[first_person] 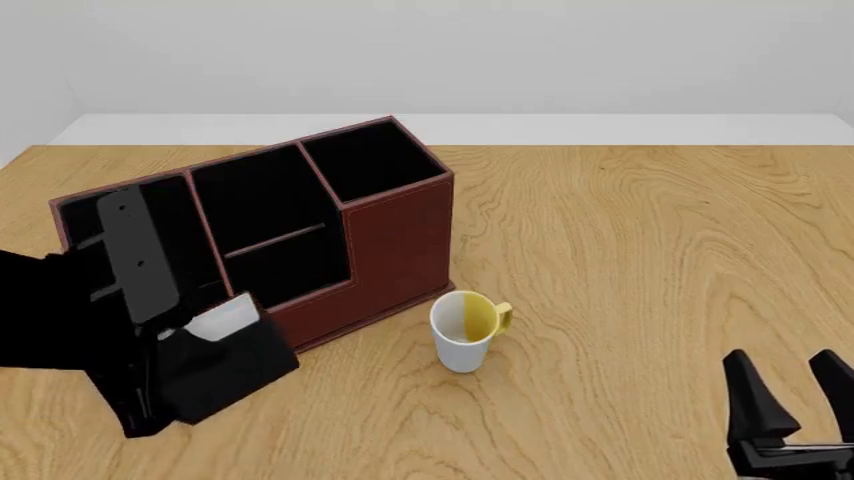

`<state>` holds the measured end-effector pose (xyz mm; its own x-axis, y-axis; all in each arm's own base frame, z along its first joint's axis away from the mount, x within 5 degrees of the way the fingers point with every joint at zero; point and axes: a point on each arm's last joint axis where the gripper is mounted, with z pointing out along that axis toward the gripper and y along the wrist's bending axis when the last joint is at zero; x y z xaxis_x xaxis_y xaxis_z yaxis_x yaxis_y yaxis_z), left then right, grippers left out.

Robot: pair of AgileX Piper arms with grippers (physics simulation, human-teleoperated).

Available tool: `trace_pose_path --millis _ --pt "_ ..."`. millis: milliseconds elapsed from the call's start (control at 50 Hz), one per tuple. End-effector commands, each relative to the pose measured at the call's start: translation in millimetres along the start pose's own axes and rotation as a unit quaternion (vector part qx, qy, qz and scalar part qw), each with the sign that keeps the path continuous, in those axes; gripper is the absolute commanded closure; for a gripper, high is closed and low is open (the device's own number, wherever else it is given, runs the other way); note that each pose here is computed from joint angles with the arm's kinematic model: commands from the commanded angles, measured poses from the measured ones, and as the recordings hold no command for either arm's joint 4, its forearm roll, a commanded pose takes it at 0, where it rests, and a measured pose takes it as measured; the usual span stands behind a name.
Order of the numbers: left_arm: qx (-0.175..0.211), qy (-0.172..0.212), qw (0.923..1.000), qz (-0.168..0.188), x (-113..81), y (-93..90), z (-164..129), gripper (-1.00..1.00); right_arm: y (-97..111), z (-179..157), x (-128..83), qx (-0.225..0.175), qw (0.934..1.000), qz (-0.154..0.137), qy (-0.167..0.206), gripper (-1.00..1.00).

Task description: Pick up the book and place it in the front compartment of the caddy.

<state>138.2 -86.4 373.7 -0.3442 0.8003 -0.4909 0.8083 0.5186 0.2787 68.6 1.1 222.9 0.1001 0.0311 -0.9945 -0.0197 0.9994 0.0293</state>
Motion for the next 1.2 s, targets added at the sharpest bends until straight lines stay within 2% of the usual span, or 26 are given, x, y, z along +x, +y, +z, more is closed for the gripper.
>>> trace_pose_path --millis 20,300,580,920,1200 --pt "-0.018 -0.032 0.9988 0.032 -18.2 9.1 -28.5 1.00 -0.3 0.5 -1.9 0.002 1.0000 0.008 -0.001 -1.00" --pt "-0.066 -0.056 0.9938 0.069 -32.6 31.5 -51.5 1.00 -0.7 0.1 -3.6 0.005 0.9998 0.018 -0.002 -1.00" --pt "-0.091 -0.066 0.9880 0.106 -52.6 50.5 -59.3 1.00 -0.6 -0.1 -2.9 0.005 0.9999 0.016 -0.002 -1.00" --pt "-0.127 -0.045 0.9843 0.114 -68.2 89.7 -54.6 1.00 -0.6 1.6 -2.0 0.005 0.9999 0.014 -0.001 -1.00" --pt "-0.126 -0.033 0.9857 0.107 -84.6 114.1 -36.1 1.00 -0.2 0.9 -1.3 0.002 1.0000 0.007 -0.001 -1.00"
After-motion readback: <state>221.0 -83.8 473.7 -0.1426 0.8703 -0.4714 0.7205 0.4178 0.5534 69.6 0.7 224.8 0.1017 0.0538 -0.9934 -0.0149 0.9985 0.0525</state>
